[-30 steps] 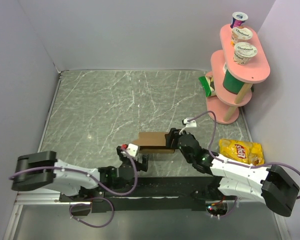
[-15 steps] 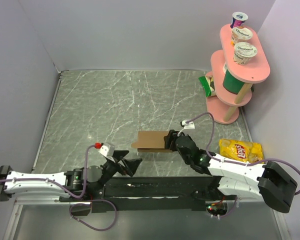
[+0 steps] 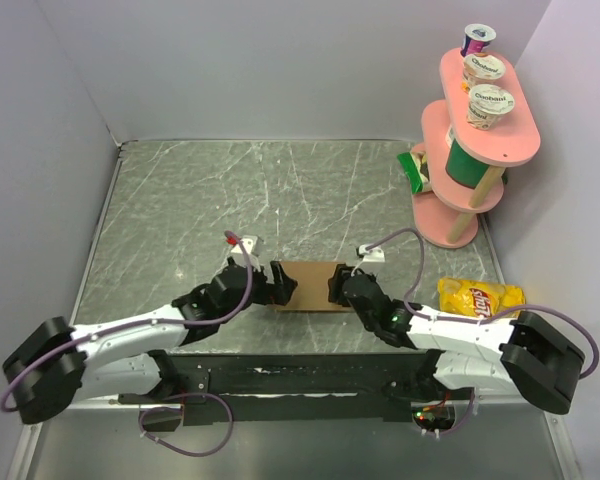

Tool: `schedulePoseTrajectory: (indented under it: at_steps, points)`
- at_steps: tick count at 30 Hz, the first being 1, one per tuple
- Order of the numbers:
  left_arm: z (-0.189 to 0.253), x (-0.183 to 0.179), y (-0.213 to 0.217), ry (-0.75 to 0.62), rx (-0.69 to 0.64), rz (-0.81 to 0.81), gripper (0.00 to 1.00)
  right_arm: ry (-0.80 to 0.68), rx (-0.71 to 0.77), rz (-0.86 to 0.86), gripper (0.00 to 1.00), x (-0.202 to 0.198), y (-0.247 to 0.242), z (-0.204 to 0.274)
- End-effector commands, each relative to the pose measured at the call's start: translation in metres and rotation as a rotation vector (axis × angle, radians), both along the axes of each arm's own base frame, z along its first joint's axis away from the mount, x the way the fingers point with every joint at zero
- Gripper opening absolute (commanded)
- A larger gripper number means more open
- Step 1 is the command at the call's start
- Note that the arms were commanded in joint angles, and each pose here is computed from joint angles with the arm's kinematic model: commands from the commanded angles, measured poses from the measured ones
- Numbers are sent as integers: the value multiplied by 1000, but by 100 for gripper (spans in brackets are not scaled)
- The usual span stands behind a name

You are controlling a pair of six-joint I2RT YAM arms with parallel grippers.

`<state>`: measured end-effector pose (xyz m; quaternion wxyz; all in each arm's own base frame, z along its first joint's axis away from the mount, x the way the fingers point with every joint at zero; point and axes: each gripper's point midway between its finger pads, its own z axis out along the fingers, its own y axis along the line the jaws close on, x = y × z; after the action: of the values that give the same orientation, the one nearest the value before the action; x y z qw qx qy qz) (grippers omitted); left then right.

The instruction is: Fold the paper box

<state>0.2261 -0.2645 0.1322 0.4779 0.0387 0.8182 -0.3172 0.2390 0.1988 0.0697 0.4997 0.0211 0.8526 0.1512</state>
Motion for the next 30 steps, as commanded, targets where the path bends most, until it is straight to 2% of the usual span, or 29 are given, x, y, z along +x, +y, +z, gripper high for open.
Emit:
schedulePoseTrajectory:
  at_steps: [1, 3, 5, 8, 15, 17, 19, 20, 23, 25, 28, 30]
  points:
    - [-20, -6, -10, 105, -42, -30, 96, 95, -63, -15, 62, -11, -7, -28]
    - [-32, -10, -4, 132, -37, -12, 91, 114, -73, -8, 62, -12, -5, -35]
    - [-32, -12, -3, 137, -72, -5, 82, 129, -90, -6, 61, -13, -5, -37]
    - [-43, -14, 5, 155, -79, 20, 72, 125, -87, -5, 61, -13, -6, -36]
    - [-42, 7, 13, 125, -121, 62, 67, 122, -83, 5, 63, -14, -5, -35]
    - [-33, 9, 9, 99, -144, 45, 66, 110, -75, 6, 69, -13, -5, -29]
    - [-21, 10, 8, 62, -168, 32, 68, 101, -80, 10, 79, -13, -7, -21]
    - [-17, 9, 7, 53, -169, 18, 74, 81, -77, 20, 89, -12, -7, -12]
    - [-12, 13, 12, 44, -159, -10, 84, 59, -82, 48, 97, -12, -12, 7]
    - [-16, 22, 22, 54, -158, -5, 91, 53, -73, 75, 99, -12, -15, 13]
    - [-33, 32, 33, 123, -130, -9, 93, 16, -86, 214, 100, -21, -7, 26]
    - [-34, 41, 38, 148, -131, -8, 94, -70, -135, 384, 100, -35, 6, 39]
